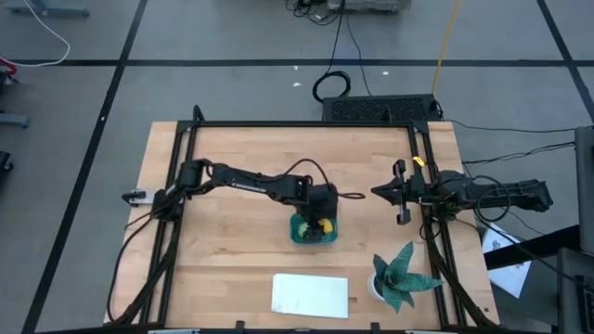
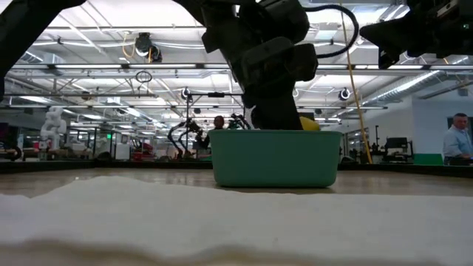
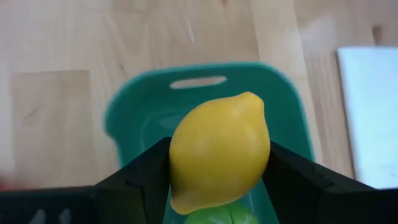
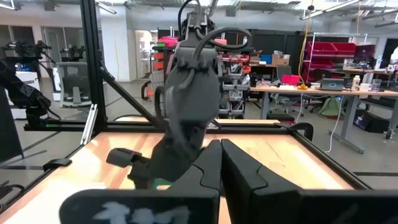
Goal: Pick and placing Produce into tupperware
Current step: Put the lemon into the bin
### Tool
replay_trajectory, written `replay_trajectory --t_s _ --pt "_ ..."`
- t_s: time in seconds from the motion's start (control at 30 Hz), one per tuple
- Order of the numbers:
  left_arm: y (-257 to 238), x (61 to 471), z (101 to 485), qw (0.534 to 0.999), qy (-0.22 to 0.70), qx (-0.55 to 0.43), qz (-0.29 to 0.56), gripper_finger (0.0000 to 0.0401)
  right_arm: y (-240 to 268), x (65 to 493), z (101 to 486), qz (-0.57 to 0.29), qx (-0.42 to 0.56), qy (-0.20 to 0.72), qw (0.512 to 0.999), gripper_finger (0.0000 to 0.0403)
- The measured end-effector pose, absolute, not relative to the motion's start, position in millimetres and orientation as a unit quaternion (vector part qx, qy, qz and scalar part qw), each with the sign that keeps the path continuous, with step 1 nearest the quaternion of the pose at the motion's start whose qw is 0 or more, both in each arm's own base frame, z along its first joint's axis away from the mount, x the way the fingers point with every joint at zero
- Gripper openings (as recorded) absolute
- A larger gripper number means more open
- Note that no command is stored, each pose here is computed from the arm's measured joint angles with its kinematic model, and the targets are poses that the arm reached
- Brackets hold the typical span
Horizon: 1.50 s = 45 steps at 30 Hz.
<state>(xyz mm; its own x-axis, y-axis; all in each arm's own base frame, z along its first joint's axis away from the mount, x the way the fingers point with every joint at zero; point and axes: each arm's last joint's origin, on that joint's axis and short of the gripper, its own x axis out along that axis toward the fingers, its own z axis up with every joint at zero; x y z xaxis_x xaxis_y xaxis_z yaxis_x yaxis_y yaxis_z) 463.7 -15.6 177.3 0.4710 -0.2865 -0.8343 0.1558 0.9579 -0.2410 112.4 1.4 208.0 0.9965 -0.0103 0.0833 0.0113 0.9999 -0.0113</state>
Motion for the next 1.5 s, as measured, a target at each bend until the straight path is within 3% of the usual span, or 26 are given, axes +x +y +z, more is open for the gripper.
replay_trajectory --t_s 0.63,1.5 --pt "-19.9 463.1 162.1 0.841 0.505 0.012 -0.195 0.0216 1.4 113.2 207.2 -0.006 -0.009 -0.037 0.999 0.0" --pt "-14.7 465.8 163.4 0.848 0.483 0.048 -0.213 0.0216 1.4 113.3 206.8 -0.006 -0.009 -0.037 0.999 0.0"
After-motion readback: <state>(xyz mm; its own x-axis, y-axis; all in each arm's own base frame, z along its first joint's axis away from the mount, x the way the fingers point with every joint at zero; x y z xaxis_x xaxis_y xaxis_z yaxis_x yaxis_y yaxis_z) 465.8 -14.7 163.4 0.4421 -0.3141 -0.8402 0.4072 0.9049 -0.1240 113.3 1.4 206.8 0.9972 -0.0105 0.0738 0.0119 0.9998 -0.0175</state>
